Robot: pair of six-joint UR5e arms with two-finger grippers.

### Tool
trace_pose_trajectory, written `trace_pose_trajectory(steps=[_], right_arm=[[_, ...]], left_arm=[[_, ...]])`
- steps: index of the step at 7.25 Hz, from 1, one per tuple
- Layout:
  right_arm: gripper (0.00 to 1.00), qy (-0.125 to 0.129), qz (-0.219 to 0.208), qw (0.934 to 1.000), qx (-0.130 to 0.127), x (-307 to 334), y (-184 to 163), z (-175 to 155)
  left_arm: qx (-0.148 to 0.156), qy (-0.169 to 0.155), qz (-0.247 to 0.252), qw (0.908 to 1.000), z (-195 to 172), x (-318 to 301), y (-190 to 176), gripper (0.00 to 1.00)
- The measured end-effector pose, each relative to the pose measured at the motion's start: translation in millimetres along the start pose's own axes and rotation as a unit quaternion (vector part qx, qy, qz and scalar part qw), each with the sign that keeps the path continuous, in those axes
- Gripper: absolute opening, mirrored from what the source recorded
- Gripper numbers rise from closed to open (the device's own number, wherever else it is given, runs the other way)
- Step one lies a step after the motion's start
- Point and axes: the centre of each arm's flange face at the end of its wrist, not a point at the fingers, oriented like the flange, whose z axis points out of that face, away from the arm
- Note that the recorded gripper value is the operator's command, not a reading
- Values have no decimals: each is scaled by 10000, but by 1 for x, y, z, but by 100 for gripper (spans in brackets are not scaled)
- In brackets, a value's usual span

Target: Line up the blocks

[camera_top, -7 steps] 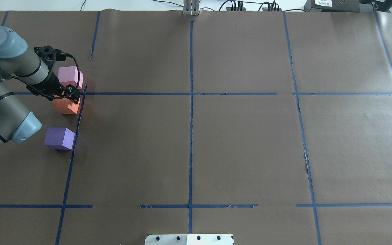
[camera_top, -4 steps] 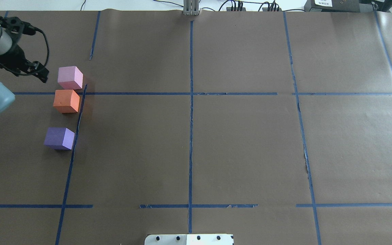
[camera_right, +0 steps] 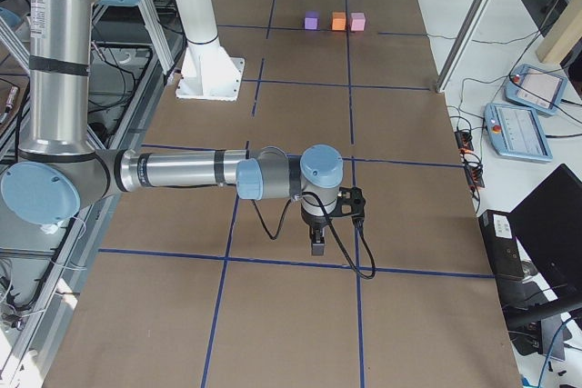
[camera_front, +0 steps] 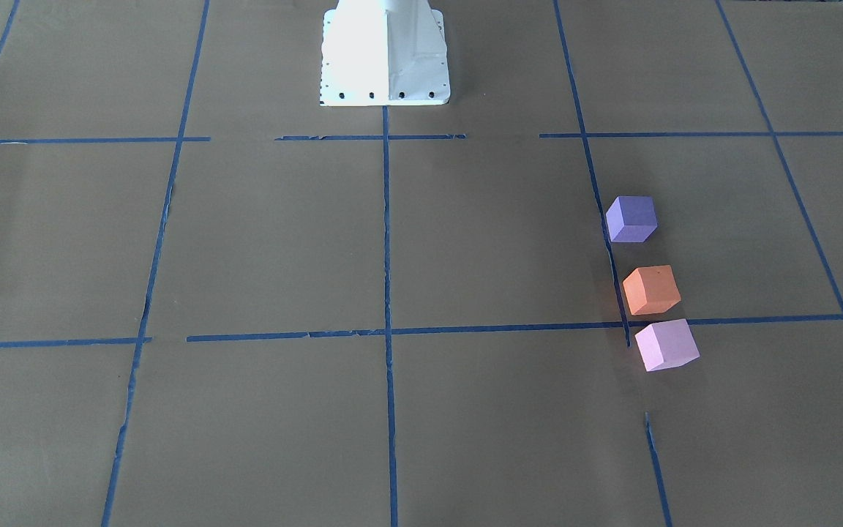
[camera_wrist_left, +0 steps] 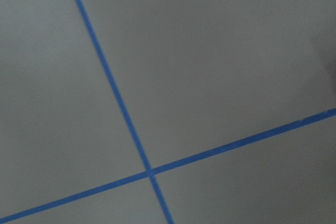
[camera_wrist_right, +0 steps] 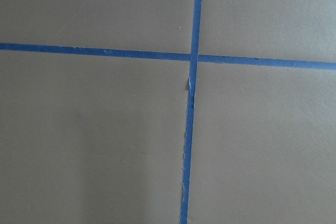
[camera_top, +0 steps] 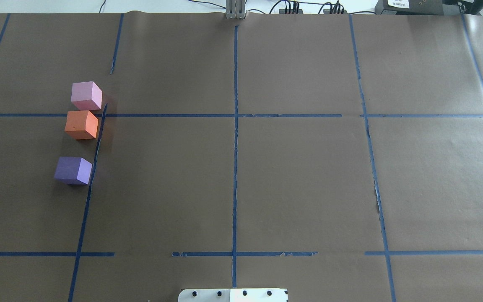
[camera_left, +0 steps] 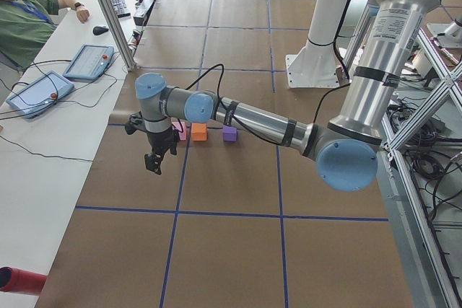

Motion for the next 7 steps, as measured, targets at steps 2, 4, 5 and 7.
trace_pose_trajectory(steps=[2,4,5,7], right_arm=[[100,-1,-2,10000,2,0,0,0],[100,1,-2,10000,2,0,0,0],[100,1,-1,10000,1,0,0,0],[100,1,-4,10000,4,0,0,0]], left_arm=[[-109,493,-385,9980,23,-42,50,100],[-204,632,-531,9964,42,-54,76,100],[-224,629,-548,9963,45,-55,80,100],[-235,619,-562,9962,46,-55,81,100]])
